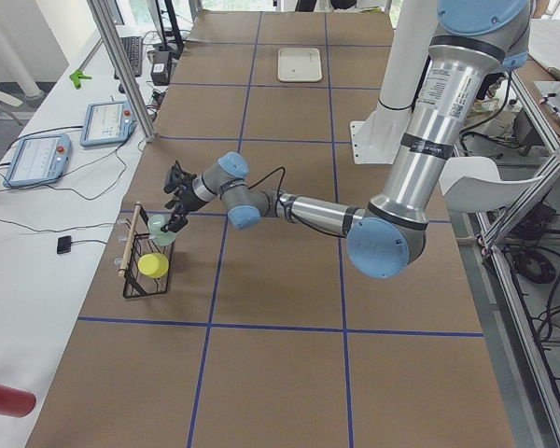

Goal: Left arm grabs green cup and hands to right arm on tray

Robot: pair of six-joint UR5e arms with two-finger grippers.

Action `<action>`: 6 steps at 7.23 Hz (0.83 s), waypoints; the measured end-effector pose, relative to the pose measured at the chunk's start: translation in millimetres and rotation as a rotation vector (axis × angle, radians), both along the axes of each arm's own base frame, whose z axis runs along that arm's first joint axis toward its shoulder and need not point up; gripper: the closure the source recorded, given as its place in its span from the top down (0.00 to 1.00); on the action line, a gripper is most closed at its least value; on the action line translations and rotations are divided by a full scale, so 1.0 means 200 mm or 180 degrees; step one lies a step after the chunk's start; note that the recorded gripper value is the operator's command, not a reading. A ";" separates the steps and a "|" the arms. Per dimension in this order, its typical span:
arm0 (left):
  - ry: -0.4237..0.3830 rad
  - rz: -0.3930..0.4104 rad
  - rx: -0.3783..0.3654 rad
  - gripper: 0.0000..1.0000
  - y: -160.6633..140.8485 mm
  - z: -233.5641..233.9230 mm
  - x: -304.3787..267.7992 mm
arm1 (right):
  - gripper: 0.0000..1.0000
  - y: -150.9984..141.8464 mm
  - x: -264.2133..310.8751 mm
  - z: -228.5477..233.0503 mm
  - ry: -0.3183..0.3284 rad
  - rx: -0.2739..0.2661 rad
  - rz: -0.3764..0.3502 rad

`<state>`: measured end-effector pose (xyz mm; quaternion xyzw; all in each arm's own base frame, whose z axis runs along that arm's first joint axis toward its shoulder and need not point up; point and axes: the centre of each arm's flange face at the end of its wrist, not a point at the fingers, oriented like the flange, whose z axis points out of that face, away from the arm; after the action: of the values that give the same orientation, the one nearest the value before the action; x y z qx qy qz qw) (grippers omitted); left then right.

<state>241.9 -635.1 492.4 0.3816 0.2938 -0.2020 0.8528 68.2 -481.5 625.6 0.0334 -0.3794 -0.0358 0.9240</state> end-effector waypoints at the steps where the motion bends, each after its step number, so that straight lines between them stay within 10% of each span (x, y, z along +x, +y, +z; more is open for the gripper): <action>1: -0.0007 0.0001 -0.0008 1.00 -0.02 0.01 0.01 | 0.99 0.00 0.00 0.00 0.0000 -0.0004 0.0000; 6: -0.0051 0.0005 -0.0069 1.00 -0.09 0.04 0.07 | 0.99 0.01 0.00 0.02 0.0000 -0.0025 0.0002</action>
<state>255.0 -653.5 501.1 0.3738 0.2850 -0.2015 0.8593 68.2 -478.6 628.7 0.0299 -0.3795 -0.0341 0.9241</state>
